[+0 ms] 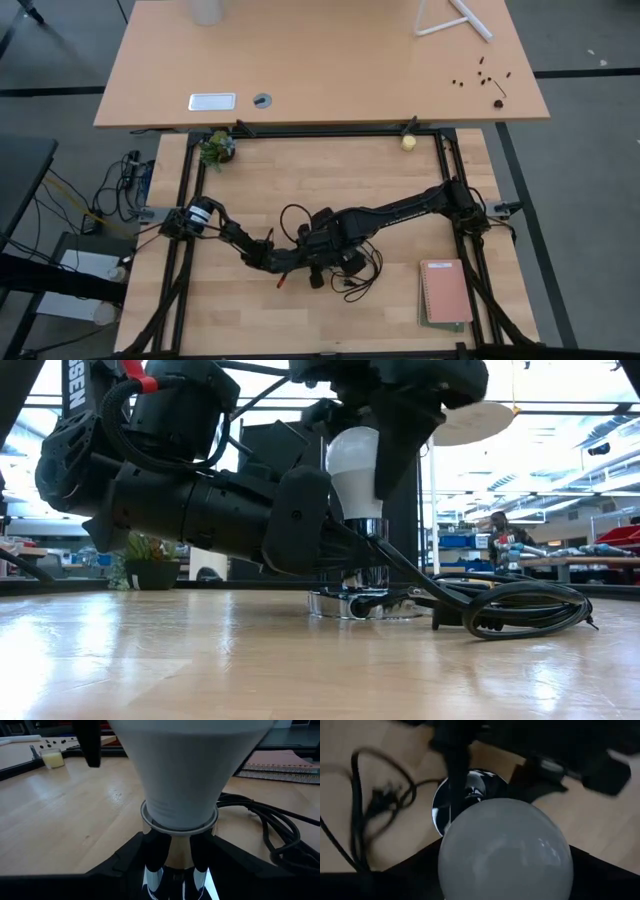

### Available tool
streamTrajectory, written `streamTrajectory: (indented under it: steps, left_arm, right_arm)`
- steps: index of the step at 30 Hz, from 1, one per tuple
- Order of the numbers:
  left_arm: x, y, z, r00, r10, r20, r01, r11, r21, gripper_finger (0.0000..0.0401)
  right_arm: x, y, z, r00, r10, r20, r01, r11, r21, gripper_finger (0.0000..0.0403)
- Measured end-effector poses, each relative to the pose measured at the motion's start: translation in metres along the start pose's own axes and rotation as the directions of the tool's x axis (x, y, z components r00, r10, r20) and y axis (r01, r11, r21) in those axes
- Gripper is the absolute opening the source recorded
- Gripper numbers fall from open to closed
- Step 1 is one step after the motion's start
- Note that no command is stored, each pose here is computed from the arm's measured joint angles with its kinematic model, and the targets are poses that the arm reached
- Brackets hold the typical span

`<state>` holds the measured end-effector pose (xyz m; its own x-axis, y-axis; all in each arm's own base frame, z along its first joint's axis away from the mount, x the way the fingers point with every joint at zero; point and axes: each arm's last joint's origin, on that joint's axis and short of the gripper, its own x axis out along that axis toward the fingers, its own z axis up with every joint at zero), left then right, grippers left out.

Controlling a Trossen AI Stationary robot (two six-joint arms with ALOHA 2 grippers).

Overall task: Screw lightbulb
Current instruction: Insert the white lightbulb into the silver lamp

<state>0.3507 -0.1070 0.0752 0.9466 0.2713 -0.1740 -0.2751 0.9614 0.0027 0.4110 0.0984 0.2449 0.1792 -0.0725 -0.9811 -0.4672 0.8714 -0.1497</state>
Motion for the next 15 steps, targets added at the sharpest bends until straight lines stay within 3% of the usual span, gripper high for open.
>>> streamTrajectory:
  steps: [4,8,11,15]
  left_arm:
    - [0.0000,0.0000,0.0002,1.000,-0.001,0.002,0.001,1.000,-0.007,0.0185]
    - [0.0000,-0.0001,0.0003,1.000,-0.002,0.003,0.002,1.000,-0.012,0.0185]
    - [0.0000,-0.0001,0.0003,1.000,-0.001,0.003,0.001,1.000,-0.012,0.0185]
    - [-0.0002,0.0000,0.0001,1.000,0.001,0.002,-0.001,1.000,-0.010,0.0185]
  right_arm:
    - [-0.0001,0.0005,0.0001,1.000,-0.001,0.000,0.001,0.963,0.269,0.0278]
    - [0.0000,0.0004,-0.0001,1.000,0.000,-0.001,0.000,0.870,0.493,0.0279]
    - [0.0000,0.0004,-0.0002,1.000,0.002,-0.003,0.001,0.763,0.646,0.0279]
    - [0.0000,0.0007,-0.0005,1.000,0.009,-0.005,-0.001,0.556,0.831,0.0279]
